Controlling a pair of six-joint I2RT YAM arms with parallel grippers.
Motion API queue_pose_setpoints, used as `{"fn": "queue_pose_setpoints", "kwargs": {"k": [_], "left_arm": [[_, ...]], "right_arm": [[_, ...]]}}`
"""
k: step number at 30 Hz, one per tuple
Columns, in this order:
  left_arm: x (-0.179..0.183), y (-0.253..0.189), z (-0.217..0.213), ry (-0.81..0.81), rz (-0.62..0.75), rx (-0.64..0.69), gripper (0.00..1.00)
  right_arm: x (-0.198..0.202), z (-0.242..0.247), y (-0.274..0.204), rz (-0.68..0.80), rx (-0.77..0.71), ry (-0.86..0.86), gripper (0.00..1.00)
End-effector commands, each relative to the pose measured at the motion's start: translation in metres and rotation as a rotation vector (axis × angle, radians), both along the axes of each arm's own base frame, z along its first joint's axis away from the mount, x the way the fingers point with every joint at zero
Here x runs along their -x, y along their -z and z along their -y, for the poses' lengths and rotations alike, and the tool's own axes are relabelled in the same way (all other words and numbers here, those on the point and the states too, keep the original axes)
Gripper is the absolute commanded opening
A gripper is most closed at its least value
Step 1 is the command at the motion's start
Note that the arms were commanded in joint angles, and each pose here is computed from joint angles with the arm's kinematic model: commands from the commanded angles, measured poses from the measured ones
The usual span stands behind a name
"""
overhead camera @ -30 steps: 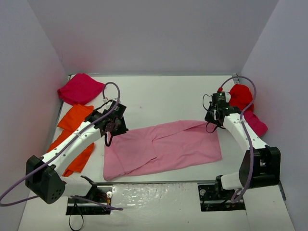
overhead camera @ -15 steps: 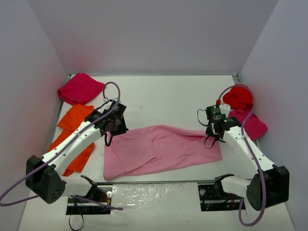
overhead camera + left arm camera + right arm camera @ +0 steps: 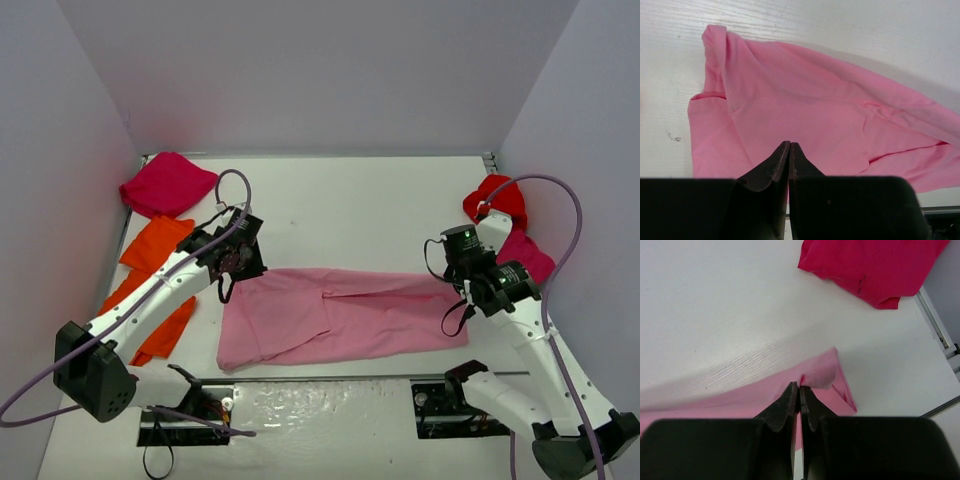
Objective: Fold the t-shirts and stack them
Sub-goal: Fold the tshirt
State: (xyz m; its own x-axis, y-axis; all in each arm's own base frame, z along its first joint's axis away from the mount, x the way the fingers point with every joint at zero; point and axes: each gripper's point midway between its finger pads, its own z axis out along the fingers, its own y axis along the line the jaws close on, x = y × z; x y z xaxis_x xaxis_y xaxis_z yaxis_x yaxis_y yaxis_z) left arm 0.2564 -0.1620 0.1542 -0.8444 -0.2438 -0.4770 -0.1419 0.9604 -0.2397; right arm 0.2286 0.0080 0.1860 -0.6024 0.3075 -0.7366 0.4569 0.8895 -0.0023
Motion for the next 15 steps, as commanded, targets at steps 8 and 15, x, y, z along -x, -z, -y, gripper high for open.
{"fn": "queue_pose_setpoints", "kwargs": {"k": [8, 15], "left_arm": [[-0.02, -0.026, 0.015, 0.029, 0.086, 0.05, 0.0], [-0.023, -0.023, 0.017, 0.036, 0.077, 0.04, 0.0]], "right_arm": [[0.005, 0.01, 0.032, -0.187, 0.109, 0.039, 0.0], [0.009, 0.0, 0.058, -0.306, 0.102, -0.022, 0.0]]}}
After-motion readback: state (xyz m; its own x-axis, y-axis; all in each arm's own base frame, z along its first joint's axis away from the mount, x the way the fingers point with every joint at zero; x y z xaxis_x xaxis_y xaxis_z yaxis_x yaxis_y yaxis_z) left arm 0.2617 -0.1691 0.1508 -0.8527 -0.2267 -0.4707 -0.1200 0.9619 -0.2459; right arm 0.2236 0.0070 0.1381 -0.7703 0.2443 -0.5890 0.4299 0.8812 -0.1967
